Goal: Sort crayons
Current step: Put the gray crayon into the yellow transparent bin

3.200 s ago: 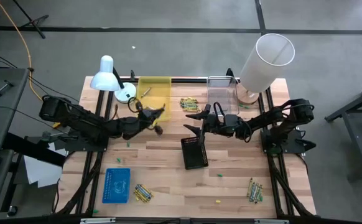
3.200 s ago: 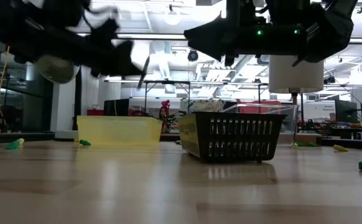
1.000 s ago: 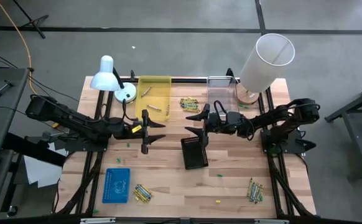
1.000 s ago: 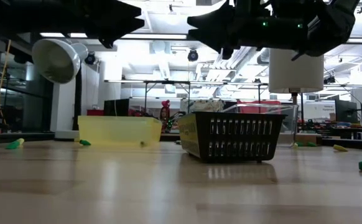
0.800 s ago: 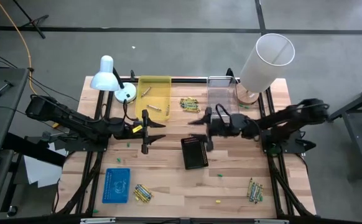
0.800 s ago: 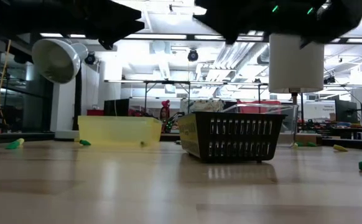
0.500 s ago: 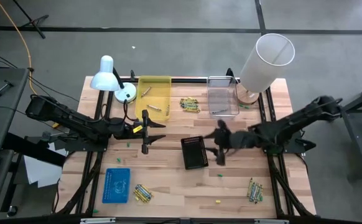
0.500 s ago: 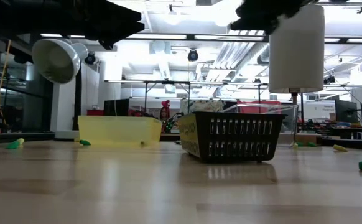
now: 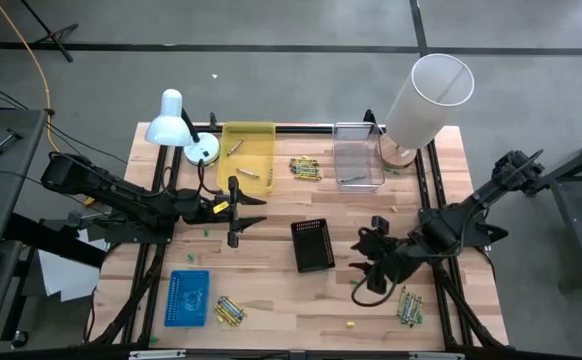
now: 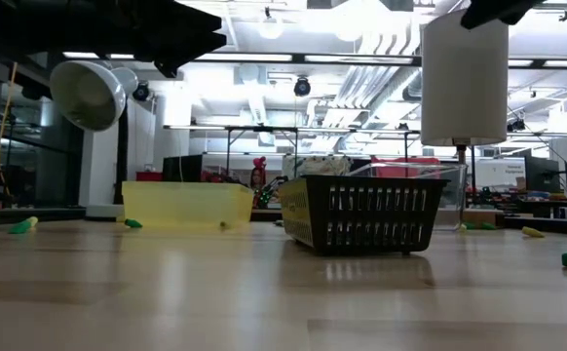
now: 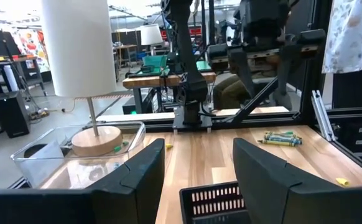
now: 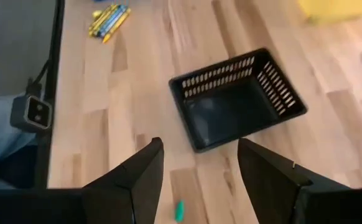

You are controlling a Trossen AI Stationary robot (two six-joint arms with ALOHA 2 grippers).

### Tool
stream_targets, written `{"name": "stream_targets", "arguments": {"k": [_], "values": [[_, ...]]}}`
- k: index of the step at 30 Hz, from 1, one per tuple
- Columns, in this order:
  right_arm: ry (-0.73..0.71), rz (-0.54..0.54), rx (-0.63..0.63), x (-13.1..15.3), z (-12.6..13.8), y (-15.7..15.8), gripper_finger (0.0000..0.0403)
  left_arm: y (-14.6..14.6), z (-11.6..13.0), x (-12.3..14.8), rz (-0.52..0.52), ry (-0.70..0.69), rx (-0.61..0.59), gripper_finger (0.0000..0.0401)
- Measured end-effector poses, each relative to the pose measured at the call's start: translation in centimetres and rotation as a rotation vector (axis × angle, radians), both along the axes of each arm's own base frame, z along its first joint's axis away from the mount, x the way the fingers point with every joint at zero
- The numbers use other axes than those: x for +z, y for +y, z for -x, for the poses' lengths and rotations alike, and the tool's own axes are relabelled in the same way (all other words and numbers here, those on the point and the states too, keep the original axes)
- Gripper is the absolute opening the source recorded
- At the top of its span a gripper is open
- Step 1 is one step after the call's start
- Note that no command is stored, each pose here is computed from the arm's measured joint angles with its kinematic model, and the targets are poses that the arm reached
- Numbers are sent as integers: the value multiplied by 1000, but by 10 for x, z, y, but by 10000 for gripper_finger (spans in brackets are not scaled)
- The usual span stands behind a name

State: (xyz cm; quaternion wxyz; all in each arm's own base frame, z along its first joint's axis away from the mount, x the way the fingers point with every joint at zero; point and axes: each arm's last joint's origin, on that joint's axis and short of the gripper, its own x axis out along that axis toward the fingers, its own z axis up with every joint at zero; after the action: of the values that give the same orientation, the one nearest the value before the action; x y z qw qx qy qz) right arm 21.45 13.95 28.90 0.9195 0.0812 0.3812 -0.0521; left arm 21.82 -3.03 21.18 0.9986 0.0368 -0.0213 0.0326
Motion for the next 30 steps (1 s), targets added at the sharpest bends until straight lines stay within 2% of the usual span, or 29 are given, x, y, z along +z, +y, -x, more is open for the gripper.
{"name": "stream_targets", "arguments": {"k": [2, 4, 7, 13, 18, 21, 25, 30], "values": [[-38, 61, -32, 0, -2, -2, 200, 0, 0, 0, 0, -3, 0, 174], [-98, 177, -112, 0, -9, -11, 200, 1, 0, 1, -6, -7, 4, 174], [-117, 294, -195, -4, -35, -37, 200, 2, 0, 1, -21, -14, 11, 174], [-66, 244, -225, -13, -94, -124, 200, 7, 0, 3, -23, -21, 35, 174], [-12, 158, -345, -15, -119, -214, 200, 10, -1, 3, -23, -21, 46, 174], [27, 93, -377, -24, -131, -258, 200, 9, -1, 3, -23, -21, 44, 174], [163, 110, -344, -49, -154, -288, 200, 6, 0, 4, -21, -27, 17, 174], [420, 211, -296, -83, -178, -303, 200, 2, 1, 4, -22, -27, -2, 174]]}}
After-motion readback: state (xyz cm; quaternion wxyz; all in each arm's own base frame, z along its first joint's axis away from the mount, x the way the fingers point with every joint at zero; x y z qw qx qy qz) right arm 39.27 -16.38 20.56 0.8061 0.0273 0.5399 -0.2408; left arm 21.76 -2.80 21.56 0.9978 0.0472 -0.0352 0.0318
